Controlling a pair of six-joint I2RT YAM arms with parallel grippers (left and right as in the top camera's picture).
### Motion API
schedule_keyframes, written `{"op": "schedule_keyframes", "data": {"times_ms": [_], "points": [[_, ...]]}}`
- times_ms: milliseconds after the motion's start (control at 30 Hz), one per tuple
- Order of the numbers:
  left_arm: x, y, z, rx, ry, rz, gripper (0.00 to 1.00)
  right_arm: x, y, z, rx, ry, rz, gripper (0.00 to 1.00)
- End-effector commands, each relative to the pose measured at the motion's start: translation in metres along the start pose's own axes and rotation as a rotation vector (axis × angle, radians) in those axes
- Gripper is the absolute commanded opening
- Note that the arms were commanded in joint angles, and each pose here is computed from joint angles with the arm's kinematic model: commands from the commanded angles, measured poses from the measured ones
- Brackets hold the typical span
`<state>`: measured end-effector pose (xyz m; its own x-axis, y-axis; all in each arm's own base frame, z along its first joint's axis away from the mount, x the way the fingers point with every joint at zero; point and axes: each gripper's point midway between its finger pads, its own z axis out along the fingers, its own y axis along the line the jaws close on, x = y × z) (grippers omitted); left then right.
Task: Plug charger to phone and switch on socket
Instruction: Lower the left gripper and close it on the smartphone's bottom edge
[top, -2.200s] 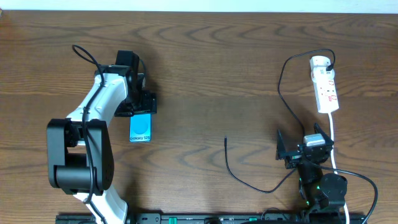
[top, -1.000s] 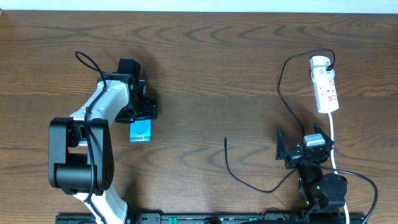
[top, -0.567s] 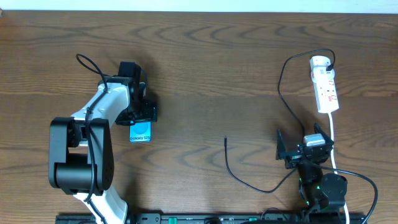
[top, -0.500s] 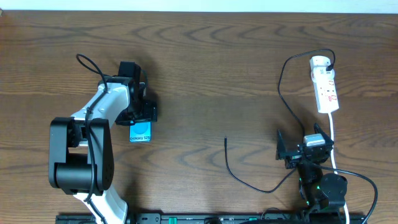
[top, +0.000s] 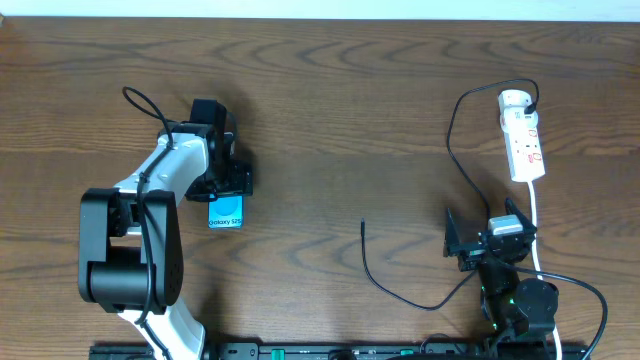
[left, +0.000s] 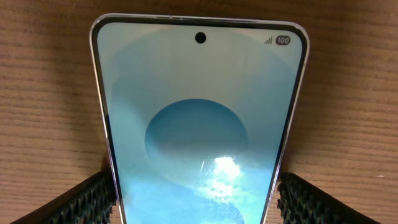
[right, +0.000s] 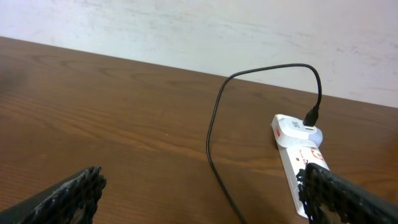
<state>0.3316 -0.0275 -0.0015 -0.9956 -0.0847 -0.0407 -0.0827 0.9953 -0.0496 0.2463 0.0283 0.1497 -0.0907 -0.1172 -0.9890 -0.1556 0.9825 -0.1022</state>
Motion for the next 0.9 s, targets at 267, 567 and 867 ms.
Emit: {"op": "schedule_keyframes", "data": {"times_ms": [267, 567, 867], "points": [[0.0057, 0.0028, 0.0058, -0.004, 0.023, -0.012, 0.75, 0.0013, 0.0014, 0.0000, -0.007, 0.004, 0.005, 0.99], [0.0057, 0.0028, 0.0058, -0.004, 0.023, -0.012, 0.74, 0.0013, 0.0014, 0.0000, -0.007, 0.004, 0.004, 0.99], [0.0063, 0.0029, 0.0062, -0.004, 0.024, -0.012, 0.84, 0.0013, 0.0014, 0.0000, -0.007, 0.004, 0.005, 0.99]]}}
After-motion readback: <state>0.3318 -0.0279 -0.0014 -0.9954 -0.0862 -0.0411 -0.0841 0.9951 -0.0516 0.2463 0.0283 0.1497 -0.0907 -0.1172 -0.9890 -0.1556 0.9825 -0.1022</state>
